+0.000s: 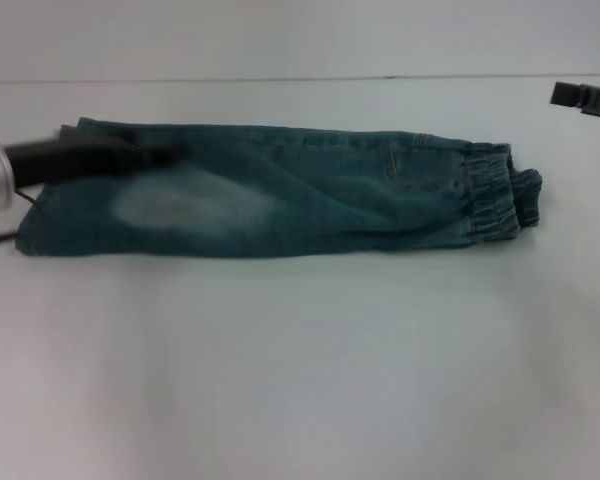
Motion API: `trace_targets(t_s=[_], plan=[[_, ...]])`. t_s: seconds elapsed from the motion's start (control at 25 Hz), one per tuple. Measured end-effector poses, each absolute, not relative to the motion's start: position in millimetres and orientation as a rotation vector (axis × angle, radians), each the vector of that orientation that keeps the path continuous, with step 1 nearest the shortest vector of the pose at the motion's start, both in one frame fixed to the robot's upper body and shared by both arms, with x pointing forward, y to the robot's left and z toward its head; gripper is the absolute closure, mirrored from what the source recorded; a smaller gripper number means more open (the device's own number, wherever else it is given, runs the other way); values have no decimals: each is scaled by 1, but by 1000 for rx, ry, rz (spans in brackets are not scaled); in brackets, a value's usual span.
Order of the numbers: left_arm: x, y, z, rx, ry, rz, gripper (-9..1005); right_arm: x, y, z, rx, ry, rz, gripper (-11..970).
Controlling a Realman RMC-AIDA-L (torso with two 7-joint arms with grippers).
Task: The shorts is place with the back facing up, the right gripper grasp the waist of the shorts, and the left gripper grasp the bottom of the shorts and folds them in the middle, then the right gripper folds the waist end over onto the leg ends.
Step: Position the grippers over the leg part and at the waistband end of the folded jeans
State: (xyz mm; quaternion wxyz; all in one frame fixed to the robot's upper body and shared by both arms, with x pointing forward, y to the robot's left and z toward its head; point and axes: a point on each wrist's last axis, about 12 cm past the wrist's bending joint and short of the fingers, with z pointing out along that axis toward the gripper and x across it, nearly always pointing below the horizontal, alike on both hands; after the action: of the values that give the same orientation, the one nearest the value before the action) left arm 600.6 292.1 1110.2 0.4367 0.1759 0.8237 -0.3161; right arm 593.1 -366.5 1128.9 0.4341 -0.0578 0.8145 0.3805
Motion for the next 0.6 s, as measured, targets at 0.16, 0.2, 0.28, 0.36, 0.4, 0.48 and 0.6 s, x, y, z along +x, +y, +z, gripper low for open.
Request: trace_targets(t_s=[0.16, 0.2, 0.28, 0.36, 0.4, 0.48, 0.6], plan=[[583, 274, 1113, 671, 1988, -936, 80, 597, -372, 1166, -248, 2093, 997, 34], [583, 274, 1113, 671, 1988, -936, 70, 599, -371, 1176, -272, 2125, 993, 13], [578, 268, 1111, 739, 1975, -952, 60, 603, -366, 1187, -305, 2199, 968, 16], [577, 267, 1110, 752, 1976, -955, 59, 610, -357, 1194, -347, 2300, 933, 18], [576, 267, 1109, 756, 1977, -957, 59, 612, -352, 1194, -362, 2350, 916, 19], [575, 266, 1108, 761, 1977, -959, 60, 619, -343, 1193, -393, 2450, 844, 22], [574, 263, 1106, 772, 1973, -962, 60, 629, -333, 1189, -399, 2542, 731, 26]])
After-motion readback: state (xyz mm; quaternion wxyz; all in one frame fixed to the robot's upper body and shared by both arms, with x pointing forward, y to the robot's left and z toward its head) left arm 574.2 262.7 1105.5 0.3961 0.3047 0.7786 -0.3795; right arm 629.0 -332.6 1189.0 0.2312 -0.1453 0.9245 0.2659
